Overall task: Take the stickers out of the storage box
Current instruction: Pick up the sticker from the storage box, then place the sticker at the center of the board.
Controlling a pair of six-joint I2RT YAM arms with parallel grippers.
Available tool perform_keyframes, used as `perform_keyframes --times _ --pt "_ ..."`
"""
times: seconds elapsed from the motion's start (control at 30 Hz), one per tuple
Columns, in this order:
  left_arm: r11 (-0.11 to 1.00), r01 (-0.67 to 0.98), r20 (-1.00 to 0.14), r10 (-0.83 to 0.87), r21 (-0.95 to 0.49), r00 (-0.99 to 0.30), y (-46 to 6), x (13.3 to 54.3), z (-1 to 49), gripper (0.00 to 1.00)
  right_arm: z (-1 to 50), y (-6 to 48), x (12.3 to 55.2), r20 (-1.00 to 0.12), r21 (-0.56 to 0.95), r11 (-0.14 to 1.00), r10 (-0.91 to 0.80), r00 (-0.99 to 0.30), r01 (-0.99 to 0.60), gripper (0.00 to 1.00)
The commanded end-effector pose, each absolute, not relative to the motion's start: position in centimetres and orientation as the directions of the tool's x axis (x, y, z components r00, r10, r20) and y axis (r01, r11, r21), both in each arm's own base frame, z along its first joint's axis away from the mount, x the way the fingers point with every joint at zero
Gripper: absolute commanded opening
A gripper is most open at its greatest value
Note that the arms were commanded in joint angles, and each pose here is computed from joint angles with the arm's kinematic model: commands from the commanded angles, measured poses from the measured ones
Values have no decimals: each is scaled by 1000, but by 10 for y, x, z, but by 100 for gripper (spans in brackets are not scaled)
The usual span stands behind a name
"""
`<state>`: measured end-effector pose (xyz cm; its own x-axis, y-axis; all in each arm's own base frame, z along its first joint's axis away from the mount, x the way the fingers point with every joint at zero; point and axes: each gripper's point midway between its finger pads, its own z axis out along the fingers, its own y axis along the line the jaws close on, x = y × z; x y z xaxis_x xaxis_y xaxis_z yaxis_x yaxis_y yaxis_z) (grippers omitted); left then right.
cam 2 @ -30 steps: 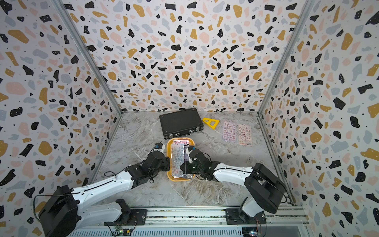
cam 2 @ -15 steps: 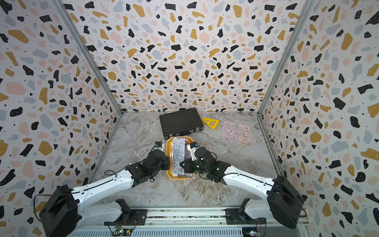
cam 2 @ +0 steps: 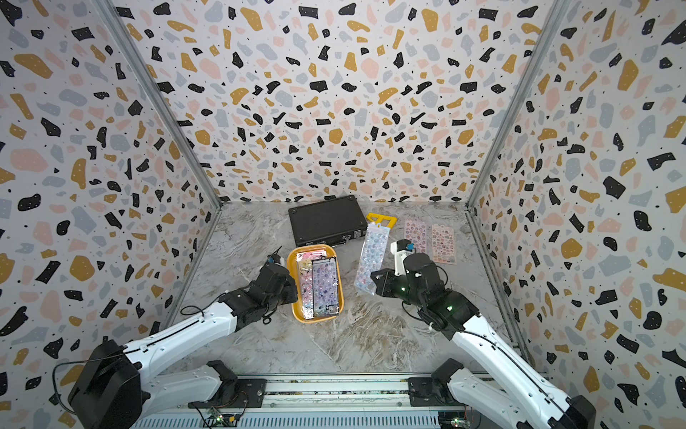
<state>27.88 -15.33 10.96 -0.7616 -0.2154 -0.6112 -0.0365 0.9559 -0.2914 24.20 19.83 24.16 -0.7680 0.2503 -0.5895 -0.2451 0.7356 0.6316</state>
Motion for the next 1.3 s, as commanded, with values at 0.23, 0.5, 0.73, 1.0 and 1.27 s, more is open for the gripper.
perform_keyframes --times 0.23,0.5,0.73,1.0,1.27 --pt "954 -81 -644 -257 -289 -720 -117 252 180 0 170 219 258 -277 760 636 136 -951 -131 0" --pt "940 -136 -587 -303 -312 -751 -95 241 191 0 139 280 257 -151 821 555 -18 -988 -136 0" --pt "936 -189 -633 -342 -298 -695 -64 239 217 0 112 350 257 -83 865 494 -44 -996 -94 0" --pt "937 -196 -642 -342 -290 -686 -56 242 228 0 88 390 256 -34 867 496 -23 -999 -41 0" --pt "958 -128 -645 -269 -258 -715 -63 248 234 0 57 405 255 26 851 525 3 -1000 23 0"
